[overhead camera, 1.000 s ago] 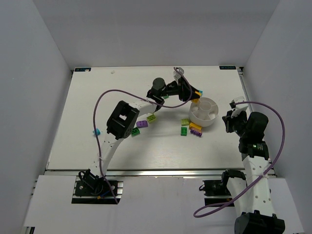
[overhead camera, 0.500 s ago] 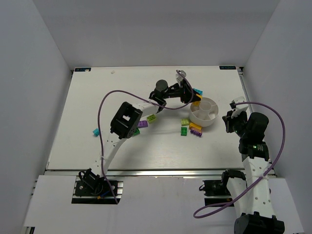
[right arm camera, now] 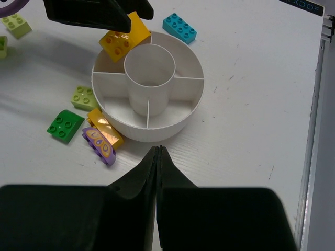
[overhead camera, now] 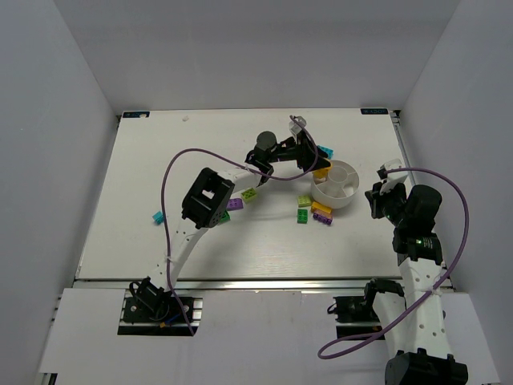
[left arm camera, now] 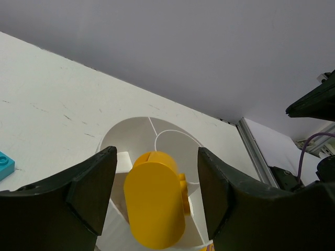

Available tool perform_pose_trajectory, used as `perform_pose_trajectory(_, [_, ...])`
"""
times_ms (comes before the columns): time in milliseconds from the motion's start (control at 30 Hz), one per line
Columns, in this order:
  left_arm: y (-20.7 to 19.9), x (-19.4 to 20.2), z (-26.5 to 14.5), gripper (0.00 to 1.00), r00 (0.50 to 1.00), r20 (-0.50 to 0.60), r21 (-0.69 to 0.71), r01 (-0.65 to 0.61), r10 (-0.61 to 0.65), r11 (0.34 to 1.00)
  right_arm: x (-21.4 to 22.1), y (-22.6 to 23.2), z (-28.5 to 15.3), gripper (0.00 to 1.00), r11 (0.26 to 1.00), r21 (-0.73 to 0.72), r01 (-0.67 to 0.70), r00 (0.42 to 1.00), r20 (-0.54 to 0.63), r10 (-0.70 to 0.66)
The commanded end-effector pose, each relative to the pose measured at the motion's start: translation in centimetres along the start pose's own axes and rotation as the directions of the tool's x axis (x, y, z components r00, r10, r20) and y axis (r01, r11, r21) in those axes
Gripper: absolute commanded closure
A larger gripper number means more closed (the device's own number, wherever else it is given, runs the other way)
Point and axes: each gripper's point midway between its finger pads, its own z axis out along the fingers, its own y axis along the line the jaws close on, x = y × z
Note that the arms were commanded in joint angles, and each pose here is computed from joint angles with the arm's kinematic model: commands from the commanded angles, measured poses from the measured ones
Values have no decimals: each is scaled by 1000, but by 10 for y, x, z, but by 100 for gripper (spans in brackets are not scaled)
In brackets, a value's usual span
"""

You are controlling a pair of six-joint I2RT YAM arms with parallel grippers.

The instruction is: Sort the legos into containers by color

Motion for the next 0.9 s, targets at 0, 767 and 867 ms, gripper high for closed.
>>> perform_pose_trajectory(0, [-26,-50,12,27,995,54,30,-84,82,996,-9,-1,-1,100,1000,-7,31,999,34,-31])
perform_pose_trajectory(767, [-12,-44,-6,32,993,-37,-123,-116,112,986,-9,-2,-2,100,999,-4,32,999,39,-32])
perform_pose_trajectory(867, [-8,-37,-6,32,992,-60,-126,-117,110,985,-10,-2,-2,100,999,-3,33,999,40,-32])
